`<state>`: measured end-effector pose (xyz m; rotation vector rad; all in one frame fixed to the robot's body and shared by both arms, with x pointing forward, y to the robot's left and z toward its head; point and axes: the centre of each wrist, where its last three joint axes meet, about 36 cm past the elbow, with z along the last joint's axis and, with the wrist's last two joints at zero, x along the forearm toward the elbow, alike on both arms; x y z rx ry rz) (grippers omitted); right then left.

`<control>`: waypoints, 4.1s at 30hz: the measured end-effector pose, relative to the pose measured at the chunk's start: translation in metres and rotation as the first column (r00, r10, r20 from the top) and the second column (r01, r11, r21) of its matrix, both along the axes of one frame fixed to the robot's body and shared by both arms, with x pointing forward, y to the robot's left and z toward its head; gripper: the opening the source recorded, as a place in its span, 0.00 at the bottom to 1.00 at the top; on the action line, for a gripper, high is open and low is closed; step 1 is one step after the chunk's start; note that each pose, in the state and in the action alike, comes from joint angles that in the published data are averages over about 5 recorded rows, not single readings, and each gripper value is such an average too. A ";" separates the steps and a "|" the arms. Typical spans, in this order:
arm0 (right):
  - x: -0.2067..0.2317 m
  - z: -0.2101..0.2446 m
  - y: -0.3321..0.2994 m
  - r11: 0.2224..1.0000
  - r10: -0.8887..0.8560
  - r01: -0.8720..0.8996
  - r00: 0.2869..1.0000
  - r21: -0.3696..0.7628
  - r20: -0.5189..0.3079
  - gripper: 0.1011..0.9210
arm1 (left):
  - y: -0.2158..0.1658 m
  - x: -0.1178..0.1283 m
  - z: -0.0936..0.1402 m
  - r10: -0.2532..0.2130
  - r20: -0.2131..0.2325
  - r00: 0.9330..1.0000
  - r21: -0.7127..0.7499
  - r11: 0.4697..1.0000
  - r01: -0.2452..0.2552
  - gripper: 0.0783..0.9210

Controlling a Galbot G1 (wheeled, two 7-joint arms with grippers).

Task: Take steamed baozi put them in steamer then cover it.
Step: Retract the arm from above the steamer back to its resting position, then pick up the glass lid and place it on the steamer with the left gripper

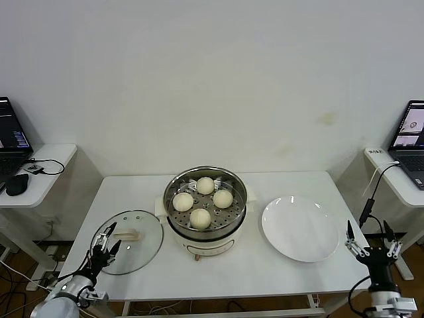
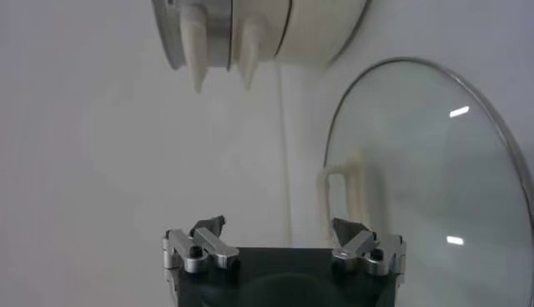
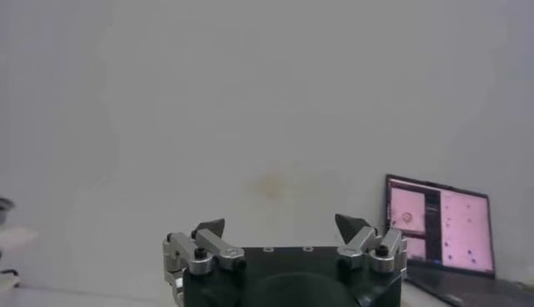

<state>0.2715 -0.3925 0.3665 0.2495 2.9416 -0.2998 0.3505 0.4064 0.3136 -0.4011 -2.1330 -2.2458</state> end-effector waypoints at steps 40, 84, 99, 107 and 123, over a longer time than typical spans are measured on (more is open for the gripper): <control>-0.021 -0.018 0.005 1.000 -0.012 0.012 0.999 -0.016 -0.034 0.88 | -0.004 0.045 -0.021 0.038 -0.002 0.999 -0.016 0.999 -0.038 0.88; -0.019 -0.030 0.016 1.000 0.014 -0.015 0.999 -0.009 -0.046 0.88 | -0.003 0.054 -0.046 0.115 0.062 0.991 -0.091 0.990 -0.109 0.07; -0.012 -0.033 0.025 0.998 0.052 -0.053 0.998 -0.016 -0.041 0.88 | 0.010 0.039 0.032 0.191 0.210 0.959 -0.051 0.982 -0.184 0.07; -0.009 -0.033 0.024 0.997 0.067 -0.068 0.997 -0.032 -0.041 0.88 | -0.001 0.043 0.091 0.176 0.266 0.948 0.001 0.983 -0.183 0.07; -0.002 -0.044 0.038 0.993 0.071 -0.075 0.996 -0.091 -0.049 0.88 | -0.081 0.055 0.146 0.088 0.241 0.967 -0.011 0.996 -0.088 0.07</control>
